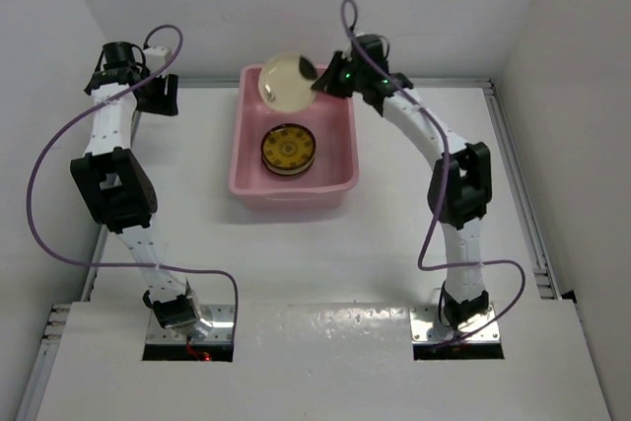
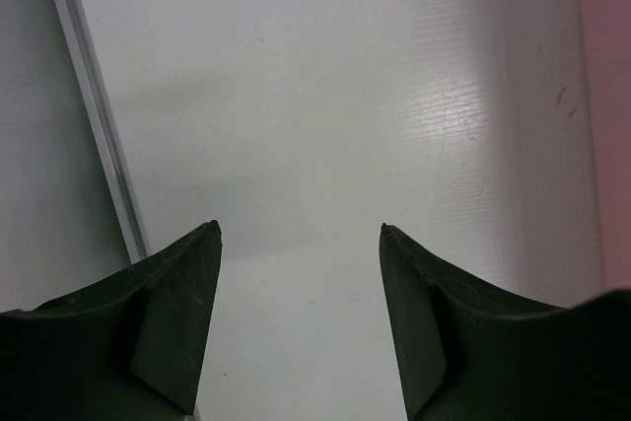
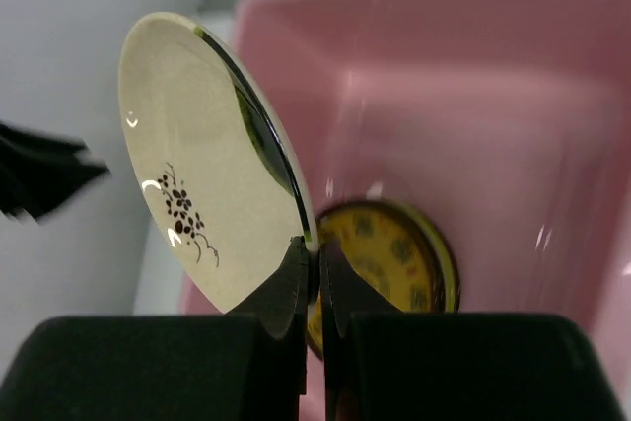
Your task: Place the plates into the plastic bin on the countertop
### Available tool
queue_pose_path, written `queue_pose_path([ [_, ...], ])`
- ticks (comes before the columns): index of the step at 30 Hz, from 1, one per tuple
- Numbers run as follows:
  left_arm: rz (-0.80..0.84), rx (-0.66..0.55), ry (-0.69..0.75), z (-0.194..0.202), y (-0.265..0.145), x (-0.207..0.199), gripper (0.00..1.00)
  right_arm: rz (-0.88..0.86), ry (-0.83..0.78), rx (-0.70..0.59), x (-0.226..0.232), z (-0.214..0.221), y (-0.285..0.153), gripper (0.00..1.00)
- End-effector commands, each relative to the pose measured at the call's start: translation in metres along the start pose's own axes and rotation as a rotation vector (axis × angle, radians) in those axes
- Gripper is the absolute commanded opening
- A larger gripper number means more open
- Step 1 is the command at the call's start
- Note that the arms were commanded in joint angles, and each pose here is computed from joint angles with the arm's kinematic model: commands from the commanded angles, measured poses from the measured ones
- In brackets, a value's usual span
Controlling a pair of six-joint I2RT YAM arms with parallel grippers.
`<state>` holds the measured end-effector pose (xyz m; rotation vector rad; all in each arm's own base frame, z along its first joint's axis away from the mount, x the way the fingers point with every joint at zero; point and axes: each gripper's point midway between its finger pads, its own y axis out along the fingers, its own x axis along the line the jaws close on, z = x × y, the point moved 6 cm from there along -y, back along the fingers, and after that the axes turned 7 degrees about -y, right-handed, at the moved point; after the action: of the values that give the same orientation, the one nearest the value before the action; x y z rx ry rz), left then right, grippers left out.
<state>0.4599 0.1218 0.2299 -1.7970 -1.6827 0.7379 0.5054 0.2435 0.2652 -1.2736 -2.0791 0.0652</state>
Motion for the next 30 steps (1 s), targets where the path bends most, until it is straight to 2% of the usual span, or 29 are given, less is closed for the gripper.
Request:
queue_pose_path([
  [1,0.001,-0.046,0.0,-0.011,-0.016,-0.002,0.68,-0.03,-0.064,0.188,-0.001,0.045,0.015,0.0],
  [7,0.001,-0.01,-0.009,0.004,-0.017,-0.005,0.68,-0.045,-0.079,0.354,0.011,0.102,0.022,0.0],
  [12,0.004,0.003,-0.004,0.011,-0.019,-0.007,0.68,-0.022,-0.086,0.399,0.006,0.126,0.02,0.02],
  [13,0.004,0.003,-0.004,0.011,-0.019,-0.007,0.68,-0.021,-0.089,0.413,0.008,0.129,0.021,0.09],
  [14,0.004,0.003,-0.004,0.011,-0.019,-0.007,0.68,-0.008,-0.093,0.428,0.004,0.132,0.022,0.2],
  [15,0.004,0.003,-0.004,0.011,-0.019,-0.007,0.68,-0.01,-0.114,0.414,0.008,0.127,0.023,0.45],
  [16,0.004,0.003,-0.004,0.011,-0.019,-0.007,0.68,0.005,-0.128,0.413,0.008,0.128,0.024,0.55],
  [18,0.004,0.003,-0.004,0.011,-0.019,-0.007,0.68,-0.012,-0.182,0.383,0.012,0.119,0.027,0.67],
  [22,-0.001,-0.014,0.001,0.006,-0.025,-0.007,0.68,-0.029,-0.27,0.303,0.027,0.087,0.019,0.76],
  [26,-0.003,-0.024,0.004,0.002,-0.027,-0.007,0.68,-0.028,-0.34,0.175,0.045,0.046,-0.003,0.79],
  [27,-0.003,-0.024,0.004,0.002,-0.027,-0.007,0.68,-0.052,-0.36,0.1,0.056,0.022,-0.021,0.79],
  [29,-0.006,-0.034,0.006,0.0,-0.031,-0.008,0.68,-0.044,-0.361,0.065,0.052,0.01,-0.033,0.84],
  [30,0.003,-0.036,0.006,0.0,-0.031,-0.009,0.68,-0.04,-0.358,-0.053,0.053,-0.029,-0.062,0.86],
])
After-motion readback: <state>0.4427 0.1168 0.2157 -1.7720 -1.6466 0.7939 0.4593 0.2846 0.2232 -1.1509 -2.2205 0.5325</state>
